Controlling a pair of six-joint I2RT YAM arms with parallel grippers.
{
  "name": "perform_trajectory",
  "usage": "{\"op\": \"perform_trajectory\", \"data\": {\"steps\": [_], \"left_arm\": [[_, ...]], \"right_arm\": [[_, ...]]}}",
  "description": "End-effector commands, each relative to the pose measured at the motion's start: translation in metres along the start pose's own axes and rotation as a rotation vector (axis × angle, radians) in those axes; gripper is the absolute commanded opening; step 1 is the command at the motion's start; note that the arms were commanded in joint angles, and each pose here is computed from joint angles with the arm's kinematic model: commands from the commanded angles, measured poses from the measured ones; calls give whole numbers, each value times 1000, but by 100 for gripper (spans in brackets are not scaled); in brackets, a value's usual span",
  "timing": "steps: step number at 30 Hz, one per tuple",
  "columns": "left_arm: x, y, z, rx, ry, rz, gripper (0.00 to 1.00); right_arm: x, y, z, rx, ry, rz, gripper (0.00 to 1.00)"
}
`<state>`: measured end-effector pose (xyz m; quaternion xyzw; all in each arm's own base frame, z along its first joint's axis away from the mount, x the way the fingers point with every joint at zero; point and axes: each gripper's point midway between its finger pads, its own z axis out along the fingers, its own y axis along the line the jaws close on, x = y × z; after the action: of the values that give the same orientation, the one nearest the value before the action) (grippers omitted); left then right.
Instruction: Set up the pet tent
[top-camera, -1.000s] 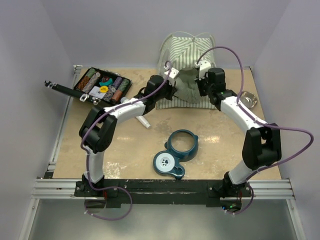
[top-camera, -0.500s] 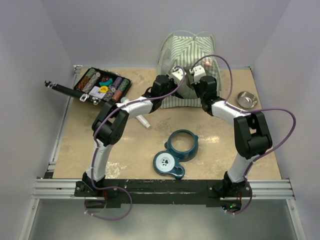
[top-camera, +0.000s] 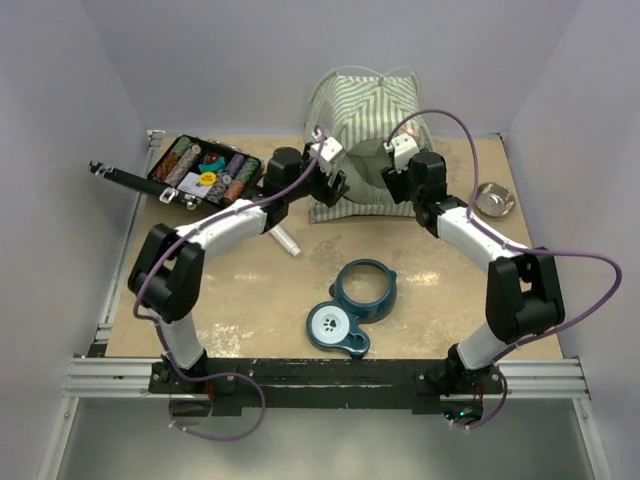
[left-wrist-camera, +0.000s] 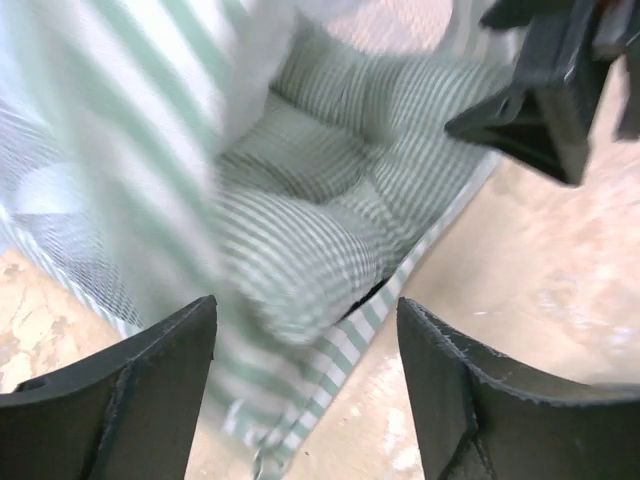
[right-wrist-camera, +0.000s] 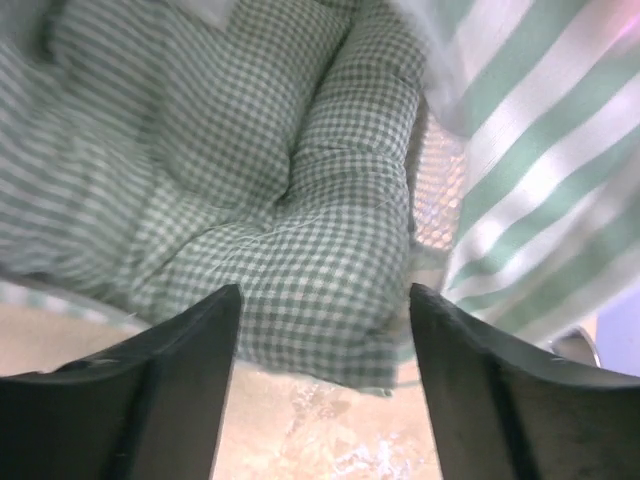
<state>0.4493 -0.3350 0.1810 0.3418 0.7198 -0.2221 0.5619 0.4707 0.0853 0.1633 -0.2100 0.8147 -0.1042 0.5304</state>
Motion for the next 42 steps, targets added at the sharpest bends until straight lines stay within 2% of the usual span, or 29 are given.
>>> {"op": "perform_trajectory", "data": {"steps": [1, 4, 6, 10, 12, 16, 22, 27, 33, 34, 39, 42], "left_arm": [[-48, -12, -49, 103, -99, -48, 80], [-50, -20, -71, 159, -107, -61, 82], [-52, -22, -87, 199, -115, -132, 82], [-63, -5, -117, 158, -140, -227, 81], [-65, 0, -129, 111, -133, -217, 81], [-58, 10, -148, 23, -103, -202, 81], [-53, 27, -167, -73, -36, -157, 81], [-47, 45, -178, -122, -13, -174, 81], [-36, 52, -181, -149, 8, -179, 81], [-34, 53, -181, -152, 12, -178, 81], [-33, 57, -178, -162, 18, -174, 81], [-37, 59, -179, -167, 13, -172, 81]], "right_arm": [[-13, 2, -20, -90, -10, -17, 76], [-14, 16, -28, -191, 13, -28, 79], [-24, 30, -39, -296, -23, -44, 79], [-48, 52, -58, -431, -138, -10, 74], [-60, 61, -57, -467, -190, 30, 72], [-73, 85, -31, -523, -223, 101, 67], [-74, 115, 10, -608, -185, 241, 65], [-77, 125, 38, -560, -182, 310, 60], [-35, 119, 90, -288, -49, 295, 53], [-27, 126, 96, -298, -2, 274, 53], [-23, 150, 100, -281, 42, 185, 54], [-23, 164, 84, -365, 36, 170, 61]]}}
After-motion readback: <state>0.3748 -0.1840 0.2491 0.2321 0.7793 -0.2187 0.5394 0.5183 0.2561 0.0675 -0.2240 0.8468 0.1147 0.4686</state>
